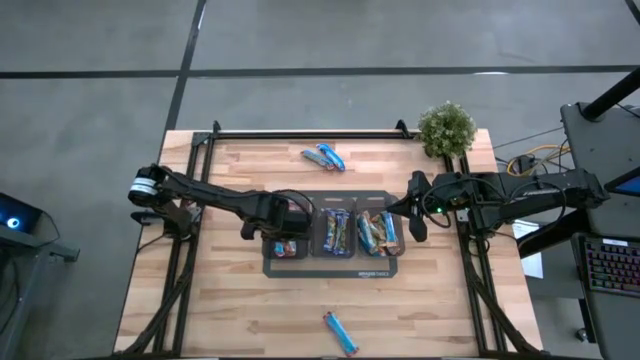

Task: Pick and place Granola Bars by type
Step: Put the red granola bar into the left black bin

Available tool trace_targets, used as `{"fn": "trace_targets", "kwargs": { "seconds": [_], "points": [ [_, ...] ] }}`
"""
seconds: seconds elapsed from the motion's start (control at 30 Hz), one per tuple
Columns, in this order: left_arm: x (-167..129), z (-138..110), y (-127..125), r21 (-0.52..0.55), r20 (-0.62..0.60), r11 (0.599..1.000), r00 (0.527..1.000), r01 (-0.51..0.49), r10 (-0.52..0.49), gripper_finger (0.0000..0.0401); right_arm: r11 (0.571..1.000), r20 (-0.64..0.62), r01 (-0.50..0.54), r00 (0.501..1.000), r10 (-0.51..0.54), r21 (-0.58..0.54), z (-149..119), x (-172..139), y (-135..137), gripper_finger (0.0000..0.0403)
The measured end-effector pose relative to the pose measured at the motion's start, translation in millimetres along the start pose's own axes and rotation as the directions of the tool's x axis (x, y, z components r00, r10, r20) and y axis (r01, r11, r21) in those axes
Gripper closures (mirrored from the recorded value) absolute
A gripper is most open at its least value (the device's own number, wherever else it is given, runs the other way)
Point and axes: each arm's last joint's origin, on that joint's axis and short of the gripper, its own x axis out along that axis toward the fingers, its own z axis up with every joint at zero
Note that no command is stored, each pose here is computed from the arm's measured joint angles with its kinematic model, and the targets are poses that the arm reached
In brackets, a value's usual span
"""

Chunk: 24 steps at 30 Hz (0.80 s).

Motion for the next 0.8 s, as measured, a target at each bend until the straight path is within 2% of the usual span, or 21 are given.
{"fn": "trace_targets", "kwargs": {
  "seconds": [0.27,0.5,0.8],
  "points": [
    [22,-1,2,-0.075,-0.003,0.995,0.998,0.058,-0.058,0.0302,1.0,0.0,0.0,1.0,0.0,0.0,0,0,0,0.0394],
    [28,-2,0,-0.072,-0.003,0.991,0.994,0.112,-0.112,0.0296,1.0,0.0,0.0,1.0,0.0,0.0,0,0,0,0.0394],
    [31,-1,1,-0.076,-0.003,0.991,0.993,0.115,-0.115,0.0218,1.0,0.0,0.0,1.0,0.0,0.0,0,0,0,0.0394]
  ]
}}
